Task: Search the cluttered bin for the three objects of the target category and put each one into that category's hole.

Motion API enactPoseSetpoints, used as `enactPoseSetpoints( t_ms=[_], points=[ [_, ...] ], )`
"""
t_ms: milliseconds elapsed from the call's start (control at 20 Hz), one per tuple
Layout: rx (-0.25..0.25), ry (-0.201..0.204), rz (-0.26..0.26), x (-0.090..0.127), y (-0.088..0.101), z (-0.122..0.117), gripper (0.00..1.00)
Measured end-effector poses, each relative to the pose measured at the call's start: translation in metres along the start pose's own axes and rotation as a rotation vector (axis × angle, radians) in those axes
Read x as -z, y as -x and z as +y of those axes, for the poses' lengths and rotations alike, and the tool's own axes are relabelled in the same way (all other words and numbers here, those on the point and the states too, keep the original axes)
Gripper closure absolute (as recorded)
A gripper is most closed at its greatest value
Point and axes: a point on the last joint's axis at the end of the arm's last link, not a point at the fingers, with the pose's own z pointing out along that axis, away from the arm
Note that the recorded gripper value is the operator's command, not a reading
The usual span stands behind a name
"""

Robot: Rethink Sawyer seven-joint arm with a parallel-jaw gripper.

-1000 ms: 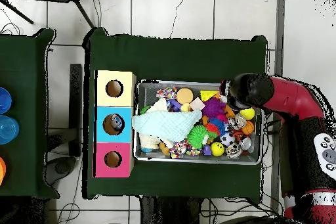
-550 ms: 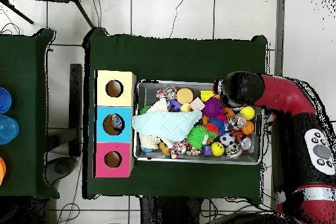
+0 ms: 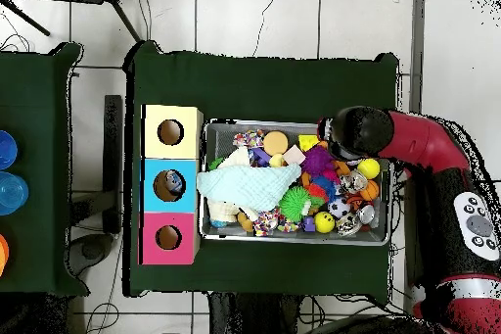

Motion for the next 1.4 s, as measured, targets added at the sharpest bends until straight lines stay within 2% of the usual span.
enactPoseSetpoints(
  t_ms=[700, 1400],
  points=[
    [-0.018, 0.013, -0.005, 0.003, 0.003, -0.001, 0.00],
    [-0.078, 0.018, -0.008, 0.005, -0.003, -0.037, 0.00]
  ],
)
